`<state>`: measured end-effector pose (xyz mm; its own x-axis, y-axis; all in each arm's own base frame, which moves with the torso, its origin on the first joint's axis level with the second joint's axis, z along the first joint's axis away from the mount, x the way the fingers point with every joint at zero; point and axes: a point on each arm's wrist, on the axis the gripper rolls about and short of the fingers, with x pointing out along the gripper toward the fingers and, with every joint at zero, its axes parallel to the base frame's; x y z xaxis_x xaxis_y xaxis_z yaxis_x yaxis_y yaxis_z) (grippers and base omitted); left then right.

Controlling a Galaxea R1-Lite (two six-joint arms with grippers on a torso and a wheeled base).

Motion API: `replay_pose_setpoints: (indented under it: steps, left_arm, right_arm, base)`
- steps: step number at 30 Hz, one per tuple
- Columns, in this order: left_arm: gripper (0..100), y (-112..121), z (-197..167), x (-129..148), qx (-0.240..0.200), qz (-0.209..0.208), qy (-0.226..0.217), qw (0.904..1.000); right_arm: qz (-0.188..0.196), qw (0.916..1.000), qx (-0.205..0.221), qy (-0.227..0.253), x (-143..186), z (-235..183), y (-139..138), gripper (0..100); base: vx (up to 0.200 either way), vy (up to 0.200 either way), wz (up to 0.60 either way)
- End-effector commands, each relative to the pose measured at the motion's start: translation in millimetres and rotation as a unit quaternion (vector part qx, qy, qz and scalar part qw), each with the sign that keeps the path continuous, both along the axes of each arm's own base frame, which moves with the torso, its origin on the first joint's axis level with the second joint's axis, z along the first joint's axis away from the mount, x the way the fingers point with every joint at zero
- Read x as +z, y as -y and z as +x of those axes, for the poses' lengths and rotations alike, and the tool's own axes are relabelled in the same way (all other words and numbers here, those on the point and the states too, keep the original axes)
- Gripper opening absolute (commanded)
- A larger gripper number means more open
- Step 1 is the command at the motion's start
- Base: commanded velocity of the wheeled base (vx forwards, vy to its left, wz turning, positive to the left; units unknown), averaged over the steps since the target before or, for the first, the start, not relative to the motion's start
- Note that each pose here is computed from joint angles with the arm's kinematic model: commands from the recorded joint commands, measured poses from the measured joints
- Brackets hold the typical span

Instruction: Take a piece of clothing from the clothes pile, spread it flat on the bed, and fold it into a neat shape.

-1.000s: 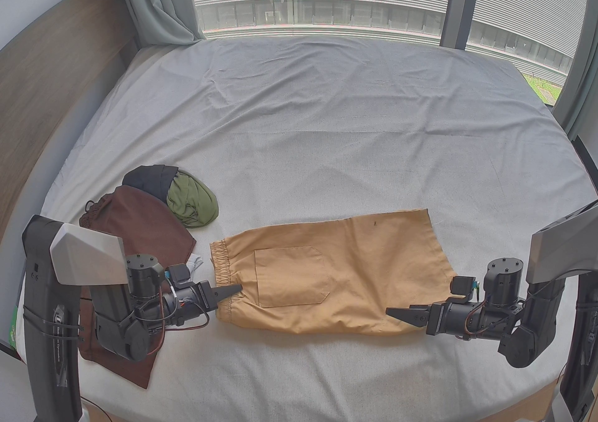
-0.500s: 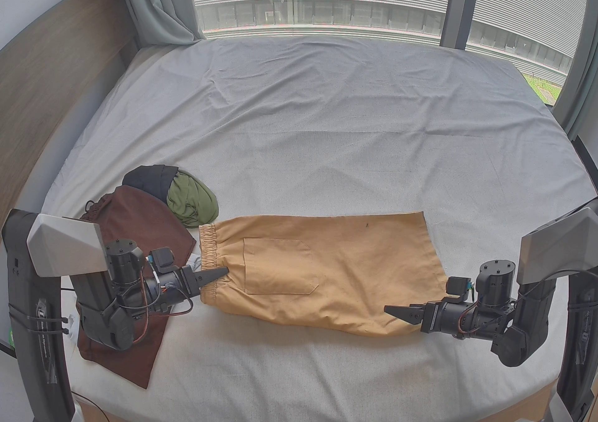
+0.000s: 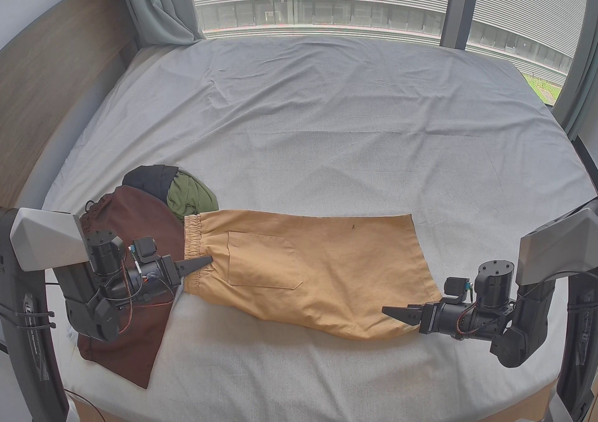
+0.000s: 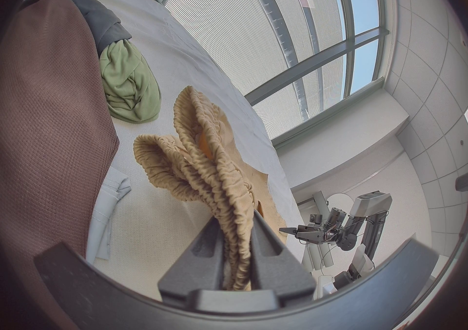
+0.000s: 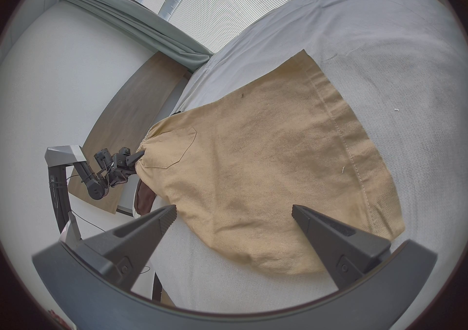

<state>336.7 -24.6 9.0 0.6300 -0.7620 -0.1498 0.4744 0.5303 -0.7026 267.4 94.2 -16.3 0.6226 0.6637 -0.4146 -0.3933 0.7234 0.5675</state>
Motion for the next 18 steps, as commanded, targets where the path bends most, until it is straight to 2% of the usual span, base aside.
replay_pose_setpoints:
  steps: [1, 18]
  left_arm:
    - [0, -3, 0, 3, 0.003, -0.001, 0.004, 1.0]
    - [0, -34, -6, 11, -0.01, 0.0, 0.025, 0.9996]
  right_arm:
    - [0.002, 1.0, 0.002, 0.005, 3, 0, -1, 100]
    - [0.007, 0.9998, 0.008, 0.019, 12, -1, -4, 100]
  base:
    - [0.0, 0.0, 0.0]
    - [0.0, 0.0, 0.0]
